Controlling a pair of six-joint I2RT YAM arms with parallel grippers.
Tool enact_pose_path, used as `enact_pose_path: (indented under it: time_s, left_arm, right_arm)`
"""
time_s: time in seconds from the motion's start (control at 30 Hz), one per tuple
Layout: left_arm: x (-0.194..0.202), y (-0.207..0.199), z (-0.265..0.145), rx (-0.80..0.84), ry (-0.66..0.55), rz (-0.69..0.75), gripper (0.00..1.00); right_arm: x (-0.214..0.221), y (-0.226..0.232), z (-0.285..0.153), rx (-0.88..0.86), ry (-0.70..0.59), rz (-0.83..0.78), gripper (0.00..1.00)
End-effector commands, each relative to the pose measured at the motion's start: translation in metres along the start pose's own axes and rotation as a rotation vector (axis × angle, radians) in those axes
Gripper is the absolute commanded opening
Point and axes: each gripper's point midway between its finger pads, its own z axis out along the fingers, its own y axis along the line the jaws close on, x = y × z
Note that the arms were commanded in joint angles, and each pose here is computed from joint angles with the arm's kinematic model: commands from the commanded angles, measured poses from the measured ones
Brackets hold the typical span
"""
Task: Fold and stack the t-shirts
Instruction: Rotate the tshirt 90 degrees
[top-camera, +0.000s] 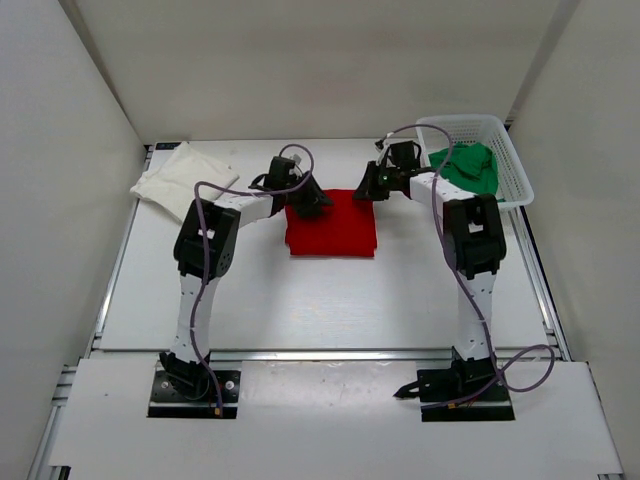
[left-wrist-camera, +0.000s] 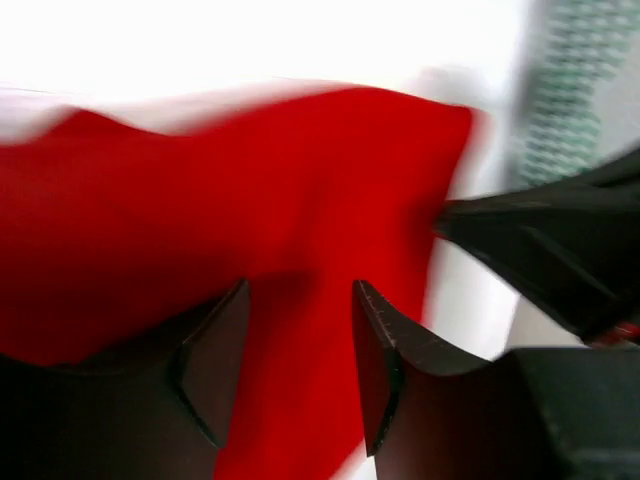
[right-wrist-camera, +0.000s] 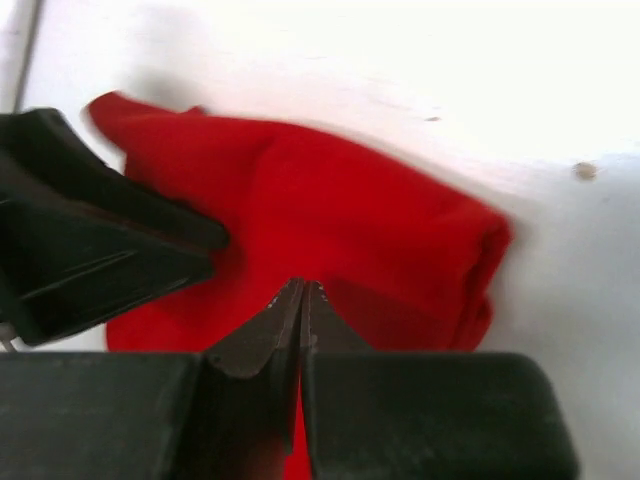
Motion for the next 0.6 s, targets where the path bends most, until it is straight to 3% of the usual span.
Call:
enact_pose_path:
  time_s: [0.0, 0.2, 0.37, 0.43, 0.5, 0.57]
  left_arm:
    - [-0.041, 0.015, -0.004, -0.018, -0.074, -0.057, 0.55]
    - [-0.065, 0.039, -0.018, 0.066, -0.153, -0.172, 0.56]
    - [-0.089, 0.014, -0.052, 0.201, -0.248, -0.179, 0.62]
    - [-0.100, 0.027, -0.059, 0.132, -0.277, -0.149, 0.62]
    - [-0.106, 0.040, -0.066, 0.078, -0.289, -0.157, 0.57]
    - [-0.102, 0.052, -0.073, 0.044, -0.285, -0.132, 0.44]
  right_arm:
    - [-0.023, -0.012, 0.007, -0.045, -0.041, 0.050, 0.00]
    - [-0.007, -0.057, 0.024, 0.024, 0.018, 0.111, 0.00]
    - [-0.008, -0.061, 0.028, 0.022, 0.028, 0.111, 0.00]
    - [-0.014, -0.048, 0.025, -0.008, 0.021, 0.099, 0.00]
    - [-0.023, -0.032, 0.019, -0.030, 0.008, 0.069, 0.01]
    - [-0.038, -0.013, 0.005, -0.035, -0.021, 0.005, 0.12]
